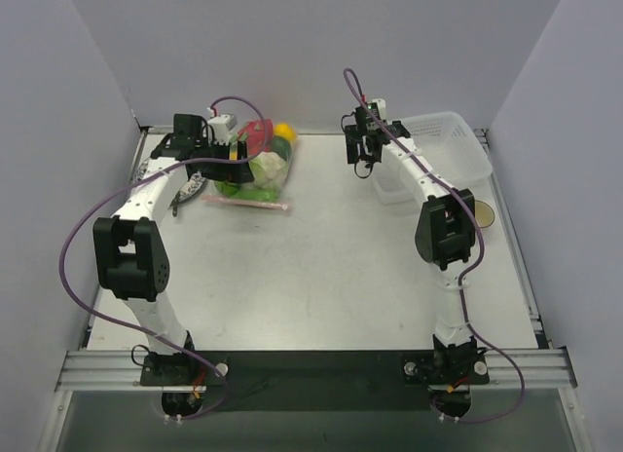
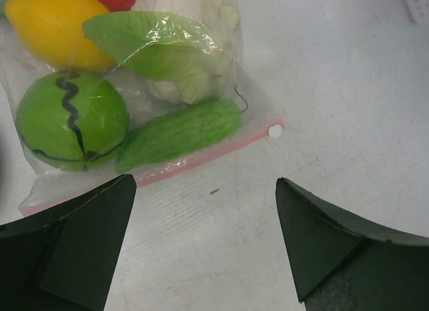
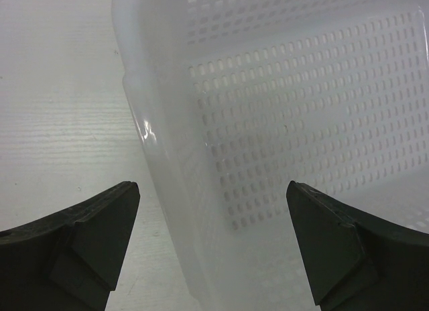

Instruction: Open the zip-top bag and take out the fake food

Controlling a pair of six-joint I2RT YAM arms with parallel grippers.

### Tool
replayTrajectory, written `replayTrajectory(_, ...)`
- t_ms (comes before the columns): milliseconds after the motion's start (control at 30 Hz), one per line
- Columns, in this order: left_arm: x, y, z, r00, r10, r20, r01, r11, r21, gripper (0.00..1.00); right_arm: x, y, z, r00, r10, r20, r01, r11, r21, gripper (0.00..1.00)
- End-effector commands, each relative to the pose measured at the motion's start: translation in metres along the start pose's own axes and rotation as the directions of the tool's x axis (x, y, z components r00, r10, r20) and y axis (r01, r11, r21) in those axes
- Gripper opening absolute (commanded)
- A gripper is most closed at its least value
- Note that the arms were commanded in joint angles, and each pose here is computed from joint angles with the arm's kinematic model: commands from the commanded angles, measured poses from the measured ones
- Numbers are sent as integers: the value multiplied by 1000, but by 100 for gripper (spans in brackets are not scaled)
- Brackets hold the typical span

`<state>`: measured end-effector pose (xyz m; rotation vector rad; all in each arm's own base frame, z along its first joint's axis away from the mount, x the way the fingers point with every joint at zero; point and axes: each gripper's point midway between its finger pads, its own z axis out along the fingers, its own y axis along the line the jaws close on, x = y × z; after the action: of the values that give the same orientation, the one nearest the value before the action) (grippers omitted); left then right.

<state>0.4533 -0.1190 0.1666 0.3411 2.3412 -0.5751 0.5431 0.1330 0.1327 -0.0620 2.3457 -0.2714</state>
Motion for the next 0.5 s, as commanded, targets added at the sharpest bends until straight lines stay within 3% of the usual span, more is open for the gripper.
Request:
replayTrajectory(0,-21,15,4,996,41,77,-40,999,-18,97,-8,-1,3,1000,3,22,-3,1000,-4,99)
replayTrajectory(133,-14,33,10,998,23,59,-21,999,-34,97,15,12,14,999,3,-37,-5,999,-41,96)
replayTrajectory(300,-4,54,12,998,32,51,-28,996,-81,97,49,24,15,995,-14,-103,7,998,-66,83)
replayTrajectory(467,4,67,18,997,66,47,-59,990,-130,97,72,37,4,990,-29,-138,17,996,-84,54)
